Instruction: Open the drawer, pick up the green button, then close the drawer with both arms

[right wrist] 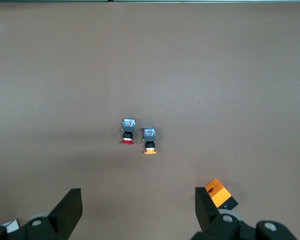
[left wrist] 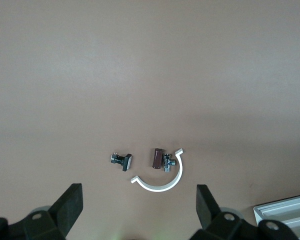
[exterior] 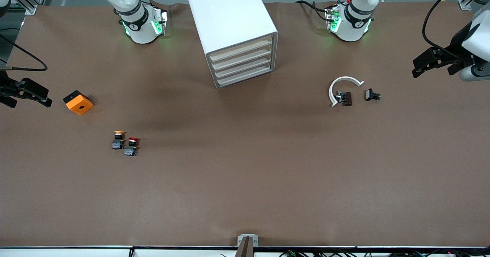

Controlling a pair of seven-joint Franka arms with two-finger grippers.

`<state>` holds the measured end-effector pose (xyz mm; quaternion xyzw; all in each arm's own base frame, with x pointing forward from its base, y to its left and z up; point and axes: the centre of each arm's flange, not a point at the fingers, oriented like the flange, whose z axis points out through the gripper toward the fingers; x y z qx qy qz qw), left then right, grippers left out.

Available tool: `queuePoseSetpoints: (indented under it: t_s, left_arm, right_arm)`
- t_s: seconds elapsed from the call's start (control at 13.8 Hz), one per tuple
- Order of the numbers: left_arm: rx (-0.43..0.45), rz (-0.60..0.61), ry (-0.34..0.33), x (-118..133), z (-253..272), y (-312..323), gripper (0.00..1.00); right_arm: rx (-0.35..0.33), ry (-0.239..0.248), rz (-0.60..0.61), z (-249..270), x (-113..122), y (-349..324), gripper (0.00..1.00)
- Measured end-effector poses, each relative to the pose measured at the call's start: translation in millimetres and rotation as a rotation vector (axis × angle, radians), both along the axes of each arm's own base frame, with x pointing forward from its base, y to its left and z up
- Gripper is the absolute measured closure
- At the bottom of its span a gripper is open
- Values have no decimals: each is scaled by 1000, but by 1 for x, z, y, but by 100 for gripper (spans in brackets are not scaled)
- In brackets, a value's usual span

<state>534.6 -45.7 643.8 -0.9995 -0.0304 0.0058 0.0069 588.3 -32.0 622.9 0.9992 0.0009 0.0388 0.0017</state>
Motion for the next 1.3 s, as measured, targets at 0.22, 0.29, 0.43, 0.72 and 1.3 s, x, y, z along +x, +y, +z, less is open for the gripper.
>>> queuePoseSetpoints:
  t_s: [0.22,0.29,0.43,0.72,1.3]
  left_arm:
    - [1,-1,11,-1,-1,0,0]
    - [1,-2,15,-1,-2,-1,0]
    - [2,-7,36,3,-11,-3,0]
    - [-40,-37,161,32,-78,-27,0]
    - [-17,316,436,64,-244,-152,0]
  right_arm:
    - [0,-2,0,0,0,0,0]
    - [0,-2,0,0,0,0,0]
    - [0,-6,0,1,1,0,0]
    - [-3,-44,0,3,6,0,0]
    - [-1,-50,33,-13,20,19,0]
